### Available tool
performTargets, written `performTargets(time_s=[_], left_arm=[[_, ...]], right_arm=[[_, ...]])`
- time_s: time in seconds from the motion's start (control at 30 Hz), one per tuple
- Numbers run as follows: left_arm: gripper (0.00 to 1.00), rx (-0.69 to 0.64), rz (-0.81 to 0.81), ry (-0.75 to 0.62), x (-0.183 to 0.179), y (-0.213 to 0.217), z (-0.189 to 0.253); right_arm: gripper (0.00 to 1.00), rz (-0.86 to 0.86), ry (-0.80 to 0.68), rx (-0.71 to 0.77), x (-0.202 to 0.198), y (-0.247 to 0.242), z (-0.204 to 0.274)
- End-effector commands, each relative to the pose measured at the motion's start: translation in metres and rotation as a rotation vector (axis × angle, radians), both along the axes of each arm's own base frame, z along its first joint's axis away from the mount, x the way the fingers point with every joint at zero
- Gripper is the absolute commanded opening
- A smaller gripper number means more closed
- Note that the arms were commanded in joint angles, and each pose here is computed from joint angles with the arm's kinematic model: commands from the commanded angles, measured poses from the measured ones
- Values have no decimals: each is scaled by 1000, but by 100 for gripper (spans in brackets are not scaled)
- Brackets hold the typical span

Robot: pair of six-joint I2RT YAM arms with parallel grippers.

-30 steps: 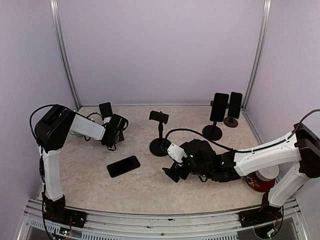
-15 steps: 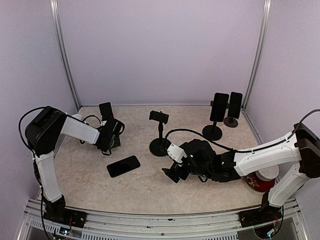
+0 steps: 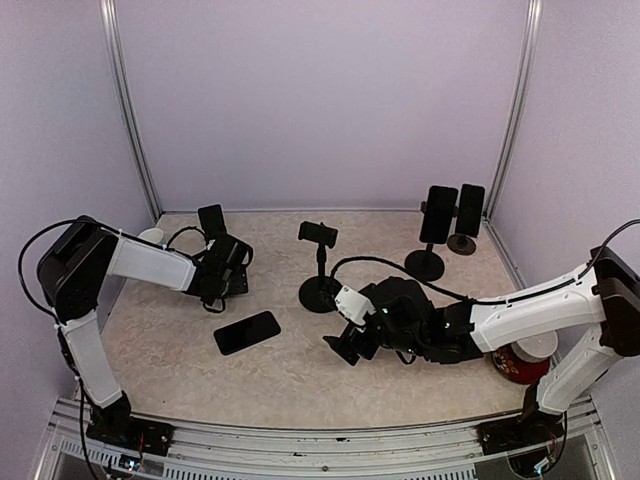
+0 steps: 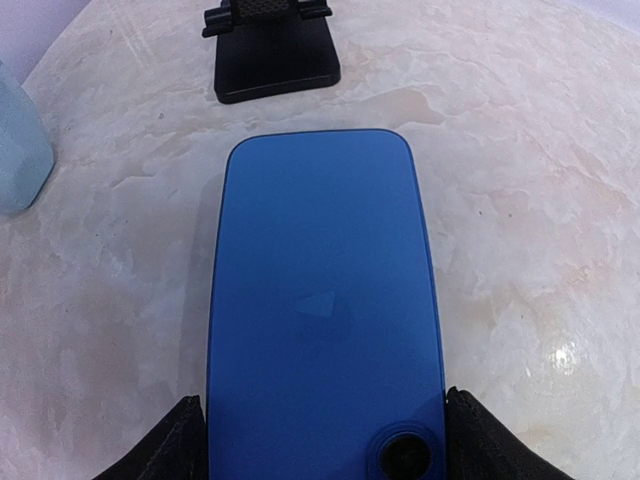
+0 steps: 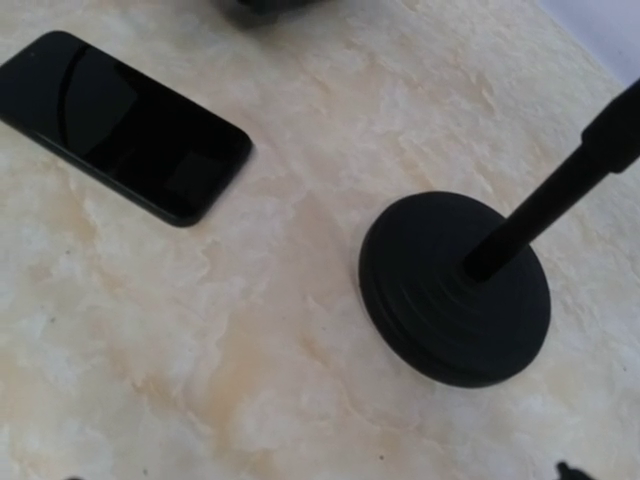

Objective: Place the phone on the phone stand
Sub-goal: Pick up the phone from the center of the board.

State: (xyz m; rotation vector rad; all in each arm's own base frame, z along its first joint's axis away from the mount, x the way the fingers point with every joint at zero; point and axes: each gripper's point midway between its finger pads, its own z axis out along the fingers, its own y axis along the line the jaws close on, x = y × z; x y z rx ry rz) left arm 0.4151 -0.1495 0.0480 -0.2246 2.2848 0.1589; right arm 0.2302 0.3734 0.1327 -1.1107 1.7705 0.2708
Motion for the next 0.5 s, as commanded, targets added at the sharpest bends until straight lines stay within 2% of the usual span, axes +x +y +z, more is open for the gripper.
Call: performTargets(time_s=[0.0,0.2,0.47], left_arm=[[37,-43,-53,-42,-6,-12,20],[37,-116,-156,-47,-26,-26,29],[30,-259,-317,-57,-53,-49,51]], right_arm=[[100,15,-11,49,-2,-3,15],[100,102,-35,94,-16,-2,30],[100,276,-96,94,-42,10,41]])
